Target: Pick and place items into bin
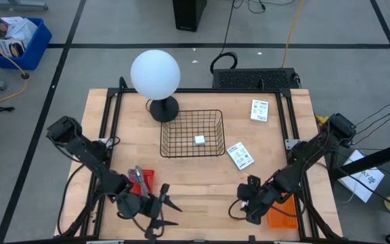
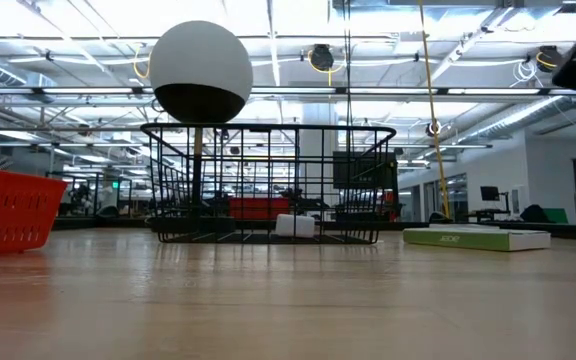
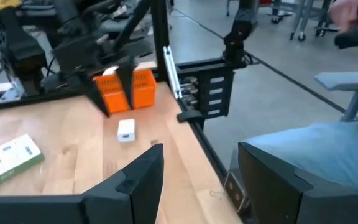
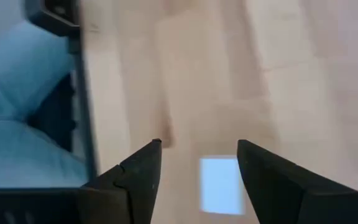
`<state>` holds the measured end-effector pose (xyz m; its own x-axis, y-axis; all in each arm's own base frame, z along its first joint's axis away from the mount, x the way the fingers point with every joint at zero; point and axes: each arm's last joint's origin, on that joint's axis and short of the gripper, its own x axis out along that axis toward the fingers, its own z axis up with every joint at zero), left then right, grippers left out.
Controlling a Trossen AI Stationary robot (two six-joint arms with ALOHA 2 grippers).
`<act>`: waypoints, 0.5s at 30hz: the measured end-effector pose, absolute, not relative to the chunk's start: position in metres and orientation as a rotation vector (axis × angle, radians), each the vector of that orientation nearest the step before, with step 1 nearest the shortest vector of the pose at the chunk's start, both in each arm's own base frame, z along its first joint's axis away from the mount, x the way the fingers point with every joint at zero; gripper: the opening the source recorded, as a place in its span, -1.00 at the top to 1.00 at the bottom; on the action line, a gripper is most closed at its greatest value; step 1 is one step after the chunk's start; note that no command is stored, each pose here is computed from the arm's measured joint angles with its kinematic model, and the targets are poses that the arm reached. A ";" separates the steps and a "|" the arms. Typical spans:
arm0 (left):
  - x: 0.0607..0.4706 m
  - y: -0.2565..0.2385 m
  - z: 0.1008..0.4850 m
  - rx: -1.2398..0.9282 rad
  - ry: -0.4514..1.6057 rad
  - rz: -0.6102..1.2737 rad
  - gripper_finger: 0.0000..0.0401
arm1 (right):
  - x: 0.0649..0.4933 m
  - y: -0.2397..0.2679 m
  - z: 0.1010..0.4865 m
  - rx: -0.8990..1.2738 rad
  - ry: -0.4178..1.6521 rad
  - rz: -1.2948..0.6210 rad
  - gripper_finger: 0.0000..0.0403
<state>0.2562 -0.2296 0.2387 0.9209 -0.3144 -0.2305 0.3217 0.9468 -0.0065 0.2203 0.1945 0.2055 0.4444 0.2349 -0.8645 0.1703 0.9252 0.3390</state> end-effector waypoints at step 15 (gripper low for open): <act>0.258 -0.228 0.239 0.023 0.230 -0.334 -0.06 | 0.215 0.200 0.174 0.313 1.296 -0.036 -0.03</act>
